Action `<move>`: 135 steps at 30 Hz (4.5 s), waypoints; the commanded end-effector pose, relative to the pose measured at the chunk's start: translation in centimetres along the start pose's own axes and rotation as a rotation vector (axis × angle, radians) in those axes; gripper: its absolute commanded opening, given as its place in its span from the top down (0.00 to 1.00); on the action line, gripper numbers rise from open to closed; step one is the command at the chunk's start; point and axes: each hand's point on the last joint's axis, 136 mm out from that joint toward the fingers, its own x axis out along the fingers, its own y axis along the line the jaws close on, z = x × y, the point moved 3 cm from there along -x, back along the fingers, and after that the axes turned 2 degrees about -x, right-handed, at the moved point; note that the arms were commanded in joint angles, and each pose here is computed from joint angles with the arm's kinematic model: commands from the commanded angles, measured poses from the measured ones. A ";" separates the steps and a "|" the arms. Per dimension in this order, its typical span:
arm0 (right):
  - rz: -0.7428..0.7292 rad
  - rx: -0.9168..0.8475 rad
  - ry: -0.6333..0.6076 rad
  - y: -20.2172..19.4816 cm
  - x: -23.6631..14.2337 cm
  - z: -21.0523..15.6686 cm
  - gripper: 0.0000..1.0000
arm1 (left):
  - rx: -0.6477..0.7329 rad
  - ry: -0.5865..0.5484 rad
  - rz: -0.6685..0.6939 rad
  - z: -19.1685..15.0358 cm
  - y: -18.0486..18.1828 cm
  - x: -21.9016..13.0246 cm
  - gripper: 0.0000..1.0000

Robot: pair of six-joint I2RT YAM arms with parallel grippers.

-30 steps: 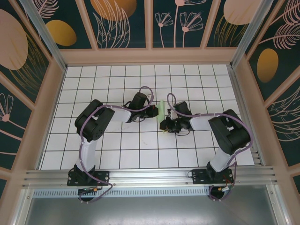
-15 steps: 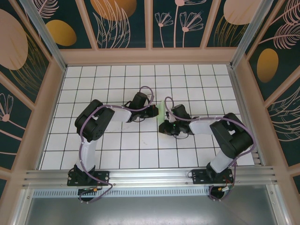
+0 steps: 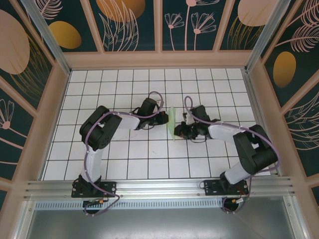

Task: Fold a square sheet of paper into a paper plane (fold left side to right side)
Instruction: Fold the wing for the fifth time at the center of the table.

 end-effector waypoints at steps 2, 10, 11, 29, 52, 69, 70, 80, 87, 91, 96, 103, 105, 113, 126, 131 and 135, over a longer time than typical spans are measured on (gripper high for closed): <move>0.041 -0.040 -0.087 1.3 -0.7 3.8 0.82 | -0.050 0.026 0.191 -2.0 5.8 1.2 1.00; -0.011 -0.005 -0.068 0.0 2.5 6.5 0.84 | -0.050 0.027 0.195 -2.1 5.8 1.1 1.00; -0.016 0.001 -0.061 -0.2 2.7 6.3 0.84 | -0.050 0.027 0.196 -2.1 5.8 1.2 1.00; -0.089 0.020 0.021 -1.9 3.8 1.9 0.84 | -0.052 0.025 0.218 -2.1 6.3 1.3 1.00; 0.025 -0.005 -0.130 0.1 0.3 9.0 0.83 | -0.046 0.029 0.201 -2.1 5.9 1.2 1.00; -0.067 0.039 -0.079 -2.0 4.7 9.8 0.84 | -0.046 0.034 0.204 -2.3 6.0 1.1 1.00; -0.077 0.039 -0.080 -2.1 4.7 9.9 0.84 | -0.046 0.035 0.205 -2.4 6.1 1.2 1.00; -0.133 0.045 -0.084 -2.8 4.3 9.8 0.83 | -0.045 0.039 0.211 -2.5 6.2 1.1 1.00; -0.191 0.011 -0.105 -2.4 2.8 10.5 0.83 | -0.042 0.036 0.208 -2.3 6.1 1.1 1.00; -0.186 0.023 -0.061 -3.1 4.0 9.6 0.83 | -0.042 0.037 0.201 -2.3 5.9 1.2 1.00; -0.152 -0.016 -0.134 -1.1 2.0 10.6 0.83 | -0.040 0.036 0.201 -2.2 5.9 1.1 1.00; -0.076 -0.053 -0.115 1.4 1.8 11.0 0.83 | -0.042 0.039 0.198 -2.3 5.9 1.3 1.00; -0.073 -0.048 -0.098 1.3 2.7 10.9 0.83 | -0.043 0.039 0.199 -2.3 5.9 1.3 1.00; -0.148 0.011 -0.041 -1.7 5.4 10.2 0.83 | -0.040 0.036 0.197 -2.1 5.8 1.1 1.00; -0.249 0.089 -0.003 -5.3 6.1 7.7 0.83 | 0.009 -0.063 0.186 0.2 2.2 -3.4 0.80; -0.273 0.106 -0.010 -5.7 5.8 7.4 0.83 | -0.009 -0.094 0.097 -0.6 -0.1 -6.9 0.78; -0.272 0.117 -0.023 -5.7 5.7 7.3 0.83 | -0.011 -0.101 -0.041 -2.1 -4.1 -8.4 0.78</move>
